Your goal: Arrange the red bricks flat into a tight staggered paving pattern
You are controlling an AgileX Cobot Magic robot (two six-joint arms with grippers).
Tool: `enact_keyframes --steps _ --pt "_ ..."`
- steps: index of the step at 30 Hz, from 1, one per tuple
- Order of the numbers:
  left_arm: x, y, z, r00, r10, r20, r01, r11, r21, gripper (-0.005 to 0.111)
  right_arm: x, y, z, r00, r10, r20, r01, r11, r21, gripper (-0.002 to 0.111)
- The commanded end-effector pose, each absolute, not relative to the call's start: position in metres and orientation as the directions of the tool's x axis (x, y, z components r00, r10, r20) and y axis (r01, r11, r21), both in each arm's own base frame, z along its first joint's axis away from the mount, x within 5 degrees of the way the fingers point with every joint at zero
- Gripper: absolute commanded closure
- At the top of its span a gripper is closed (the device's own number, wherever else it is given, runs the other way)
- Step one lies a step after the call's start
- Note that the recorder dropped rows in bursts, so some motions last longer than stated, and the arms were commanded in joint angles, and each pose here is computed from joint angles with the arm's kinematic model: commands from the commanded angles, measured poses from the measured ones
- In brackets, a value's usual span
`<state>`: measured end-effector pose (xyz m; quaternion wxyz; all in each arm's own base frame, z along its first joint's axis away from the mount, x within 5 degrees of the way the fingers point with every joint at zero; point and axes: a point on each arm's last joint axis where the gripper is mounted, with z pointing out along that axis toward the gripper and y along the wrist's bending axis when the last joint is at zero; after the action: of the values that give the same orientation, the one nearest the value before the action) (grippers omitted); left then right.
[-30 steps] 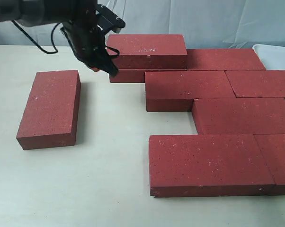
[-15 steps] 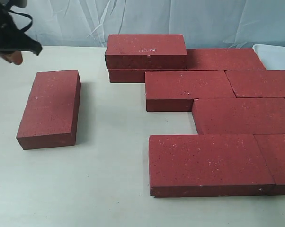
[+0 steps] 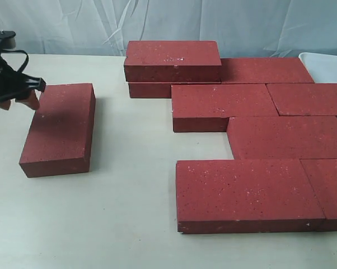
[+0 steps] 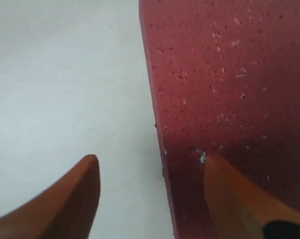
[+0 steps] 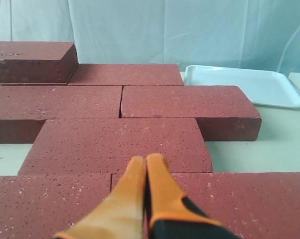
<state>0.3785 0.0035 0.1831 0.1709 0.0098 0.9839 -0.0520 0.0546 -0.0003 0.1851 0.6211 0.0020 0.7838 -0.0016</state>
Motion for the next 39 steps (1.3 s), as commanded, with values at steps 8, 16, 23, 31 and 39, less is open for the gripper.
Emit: enact_keyframes --steps 8,16,23,31,39 --pt "0.390 -0.001 0.138 -0.952 0.010 -0.305 0.059 0.987 -0.149 0.056 0.054 -0.001 0.186 -0.215 -0.003 -0.977 0.012 1.000 -0.005 0.109" --pt "0.385 -0.006 0.138 -0.958 0.088 -0.271 0.141 0.973 -0.182 0.106 0.054 -0.001 0.186 -0.215 -0.003 -0.977 0.012 1.000 -0.005 0.109" --pt "0.380 -0.008 0.175 -0.925 0.122 -0.360 0.197 0.964 -0.179 0.106 0.054 -0.001 0.186 -0.215 -0.003 -0.977 0.012 1.000 -0.005 0.109" --pt "0.364 -0.014 0.209 -0.861 0.328 -0.389 0.410 0.900 -0.150 0.106 0.054 -0.001 0.186 -0.215 -0.003 -0.977 0.012 1.000 -0.005 0.109" --pt "0.374 -0.007 0.210 -0.877 0.184 -0.444 0.272 0.952 -0.142 0.028 0.054 -0.001 0.186 -0.215 -0.003 -0.977 0.012 1.000 -0.005 0.109"
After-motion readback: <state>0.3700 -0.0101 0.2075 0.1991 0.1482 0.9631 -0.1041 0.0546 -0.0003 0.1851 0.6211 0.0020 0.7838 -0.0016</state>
